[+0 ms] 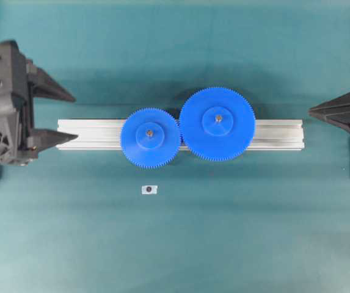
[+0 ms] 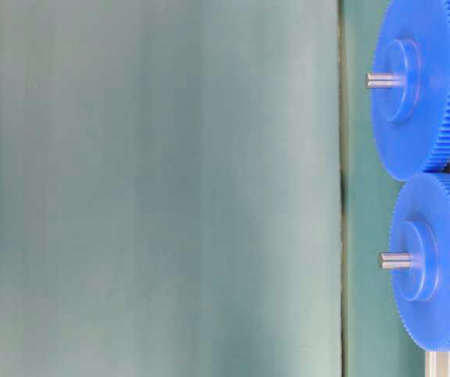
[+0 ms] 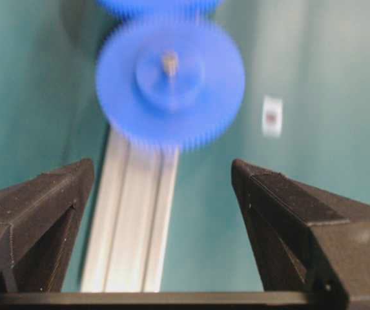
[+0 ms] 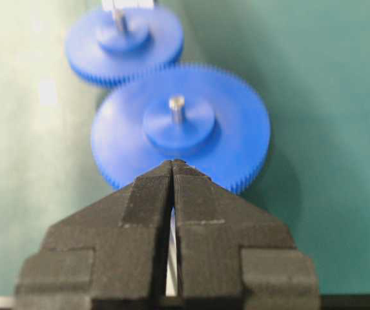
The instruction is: Insert the small gear onto the shaft.
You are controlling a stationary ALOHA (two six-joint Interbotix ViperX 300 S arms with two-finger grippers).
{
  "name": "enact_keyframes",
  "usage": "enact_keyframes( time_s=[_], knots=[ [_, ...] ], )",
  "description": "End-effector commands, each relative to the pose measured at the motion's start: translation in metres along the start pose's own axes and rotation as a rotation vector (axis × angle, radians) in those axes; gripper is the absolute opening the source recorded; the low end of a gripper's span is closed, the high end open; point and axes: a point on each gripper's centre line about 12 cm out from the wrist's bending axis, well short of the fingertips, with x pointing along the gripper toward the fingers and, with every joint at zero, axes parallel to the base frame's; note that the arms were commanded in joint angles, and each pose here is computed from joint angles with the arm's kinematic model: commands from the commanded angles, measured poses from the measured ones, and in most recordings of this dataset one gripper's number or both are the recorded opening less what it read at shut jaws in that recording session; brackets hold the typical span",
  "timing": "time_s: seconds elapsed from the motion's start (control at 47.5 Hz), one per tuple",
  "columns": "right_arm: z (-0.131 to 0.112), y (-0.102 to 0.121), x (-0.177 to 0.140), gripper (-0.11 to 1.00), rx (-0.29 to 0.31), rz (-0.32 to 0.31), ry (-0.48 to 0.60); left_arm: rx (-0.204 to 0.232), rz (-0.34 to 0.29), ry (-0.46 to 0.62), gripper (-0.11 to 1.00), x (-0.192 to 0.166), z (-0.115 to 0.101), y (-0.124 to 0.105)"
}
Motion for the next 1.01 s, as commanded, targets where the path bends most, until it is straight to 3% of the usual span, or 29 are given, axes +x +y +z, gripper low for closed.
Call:
enact_keyframes(
  time_s=[0.0, 0.316, 0.989],
  knots=[
    [0.001, 0.0, -0.001, 0.03, 0.007, -0.001, -0.02, 0.013, -0.006, -0.026, 0.86, -0.005, 0.005, -0.002],
    [-0.013, -0.002, 0.001, 0.03, 0.005, -0.004, 0.003, 0.077, -0.005, -0.045, 0.86, -0.01, -0.001, -0.002],
    [-0.054, -0.004, -0.001, 0.03, -0.016, 0.009, -0.023, 0.075, -0.008, -0.144, 0.86, -0.019, -0.019, -0.001]
  ],
)
